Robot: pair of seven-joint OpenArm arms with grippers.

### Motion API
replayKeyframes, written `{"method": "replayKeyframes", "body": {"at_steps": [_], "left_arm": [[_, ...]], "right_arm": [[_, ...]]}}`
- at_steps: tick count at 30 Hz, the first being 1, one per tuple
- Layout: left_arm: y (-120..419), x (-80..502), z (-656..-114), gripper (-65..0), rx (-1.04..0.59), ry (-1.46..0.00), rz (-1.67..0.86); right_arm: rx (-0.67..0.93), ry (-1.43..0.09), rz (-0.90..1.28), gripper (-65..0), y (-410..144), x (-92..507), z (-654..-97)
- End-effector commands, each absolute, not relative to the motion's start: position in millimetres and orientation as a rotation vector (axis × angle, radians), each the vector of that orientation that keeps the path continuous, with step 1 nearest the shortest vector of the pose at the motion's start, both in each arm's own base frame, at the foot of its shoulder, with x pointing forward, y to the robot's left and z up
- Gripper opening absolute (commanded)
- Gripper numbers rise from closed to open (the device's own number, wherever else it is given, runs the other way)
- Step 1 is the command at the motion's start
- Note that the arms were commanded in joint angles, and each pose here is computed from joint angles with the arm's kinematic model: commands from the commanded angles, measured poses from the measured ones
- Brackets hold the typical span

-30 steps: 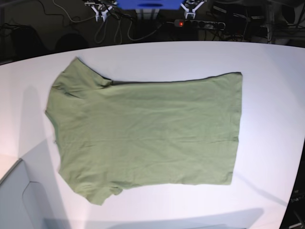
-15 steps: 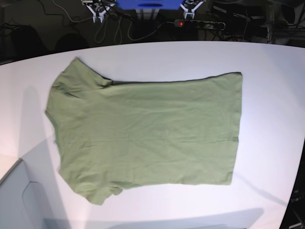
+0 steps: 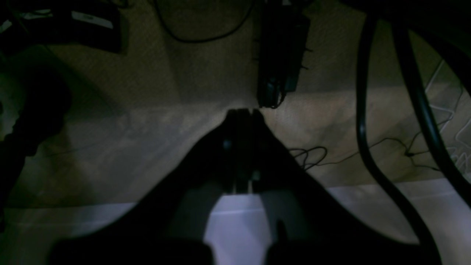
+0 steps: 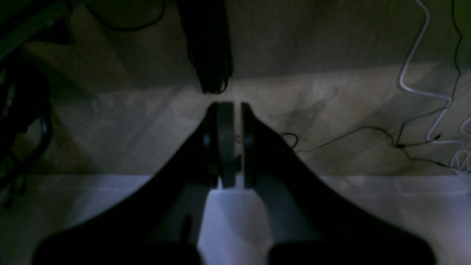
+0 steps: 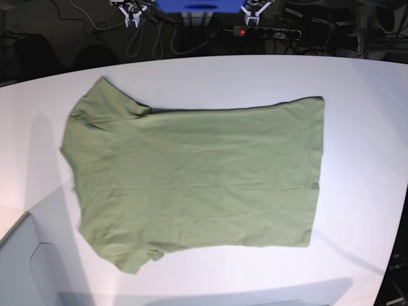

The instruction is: Fold the T-shirt properly

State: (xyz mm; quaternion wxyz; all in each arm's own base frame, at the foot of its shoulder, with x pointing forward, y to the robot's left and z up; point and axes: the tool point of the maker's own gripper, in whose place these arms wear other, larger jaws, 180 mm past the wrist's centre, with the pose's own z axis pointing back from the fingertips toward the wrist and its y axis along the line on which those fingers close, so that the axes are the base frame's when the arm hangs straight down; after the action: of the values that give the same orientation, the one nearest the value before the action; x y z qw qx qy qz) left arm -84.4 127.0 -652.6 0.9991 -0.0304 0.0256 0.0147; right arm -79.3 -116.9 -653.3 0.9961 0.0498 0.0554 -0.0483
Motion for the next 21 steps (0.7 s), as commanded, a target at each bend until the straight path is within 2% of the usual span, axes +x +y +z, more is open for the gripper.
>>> {"method": "replayKeyframes", "body": {"at_steps": [1,7,21], "left_arm": [[129.6,-91.8,-651.4,-64.9,-0.057,0.061,0.030],[132.8,-112.0,-643.3,-64.9,-0.053,0.057,0.034],[154.2,-119.3,-548.4,-64.9,-0.039,-0.189,-0.054]], "right_arm": [[0.114,0.117,-0.091,-64.9,-114.8,-83.6,-652.5],[0.099,0.092,-0.085,-64.9,-126.1,-97.0,-646.8],[0.078,-0.128,0.020,-64.9,-156.2,-113.3,-566.4]]}}
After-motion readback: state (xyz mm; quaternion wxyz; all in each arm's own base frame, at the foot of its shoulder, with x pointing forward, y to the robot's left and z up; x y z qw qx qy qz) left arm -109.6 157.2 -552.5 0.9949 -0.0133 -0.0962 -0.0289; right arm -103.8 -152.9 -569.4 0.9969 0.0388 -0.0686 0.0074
